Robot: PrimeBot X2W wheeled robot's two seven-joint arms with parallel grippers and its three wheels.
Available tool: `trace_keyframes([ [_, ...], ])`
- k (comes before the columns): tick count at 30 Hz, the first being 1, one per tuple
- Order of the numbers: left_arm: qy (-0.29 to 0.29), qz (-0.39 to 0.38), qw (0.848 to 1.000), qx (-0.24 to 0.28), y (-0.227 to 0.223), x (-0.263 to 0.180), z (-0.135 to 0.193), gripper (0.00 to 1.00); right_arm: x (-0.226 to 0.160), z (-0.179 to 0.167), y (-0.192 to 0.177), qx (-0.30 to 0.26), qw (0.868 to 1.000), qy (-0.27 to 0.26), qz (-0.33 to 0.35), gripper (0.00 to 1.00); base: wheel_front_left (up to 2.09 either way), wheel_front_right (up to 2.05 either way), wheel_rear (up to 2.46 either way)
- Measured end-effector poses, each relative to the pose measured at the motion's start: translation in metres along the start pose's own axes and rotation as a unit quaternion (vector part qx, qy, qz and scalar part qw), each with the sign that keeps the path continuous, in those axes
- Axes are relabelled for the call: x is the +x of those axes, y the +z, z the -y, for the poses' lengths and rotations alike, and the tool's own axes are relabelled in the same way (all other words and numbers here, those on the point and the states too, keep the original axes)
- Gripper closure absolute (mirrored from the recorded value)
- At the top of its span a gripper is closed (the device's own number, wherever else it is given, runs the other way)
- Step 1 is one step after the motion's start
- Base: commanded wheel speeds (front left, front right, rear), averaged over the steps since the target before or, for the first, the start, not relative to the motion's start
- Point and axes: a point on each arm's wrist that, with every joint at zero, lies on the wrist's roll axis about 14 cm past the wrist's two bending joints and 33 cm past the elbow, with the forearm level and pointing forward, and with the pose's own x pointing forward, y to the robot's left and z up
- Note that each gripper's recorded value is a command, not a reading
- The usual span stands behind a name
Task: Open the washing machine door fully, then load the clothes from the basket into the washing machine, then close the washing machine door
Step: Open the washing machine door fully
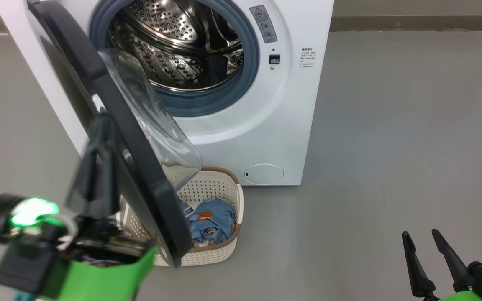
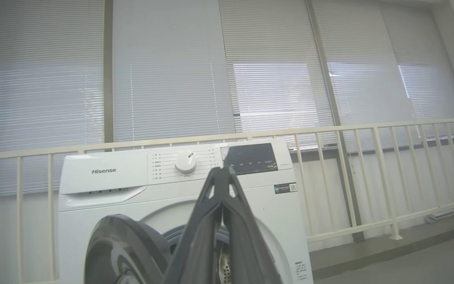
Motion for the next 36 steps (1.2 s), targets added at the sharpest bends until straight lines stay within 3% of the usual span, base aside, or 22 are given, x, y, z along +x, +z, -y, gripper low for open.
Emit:
trace_keyframes([
  [8,-0.104,0.02,0.992,-0.062,0.011,0.015,0.071,1.0,-0.001,0.0,0.0,-0.001,1.0,0.0,0.0,0.0,0.0,0.0,0.0],
  [16,-0.151,-0.08,0.975,-0.139,-0.039,-0.017,0.12,1.0,-0.002,0.001,-0.004,-0.001,1.0,-0.001,-0.007,0.0,0.0,0.0,0.0],
  [23,-0.139,-0.174,0.96,-0.168,-0.086,-0.055,0.129,1.0,0.0,0.0,-0.007,-0.002,1.0,0.003,-0.013,0.0,0.0,0.0,0.0],
  [36,-0.089,-0.255,0.949,-0.16,-0.136,-0.08,0.109,1.0,0.002,0.0,-0.013,-0.001,1.0,0.003,-0.024,0.0,0.0,0.0,0.0],
])
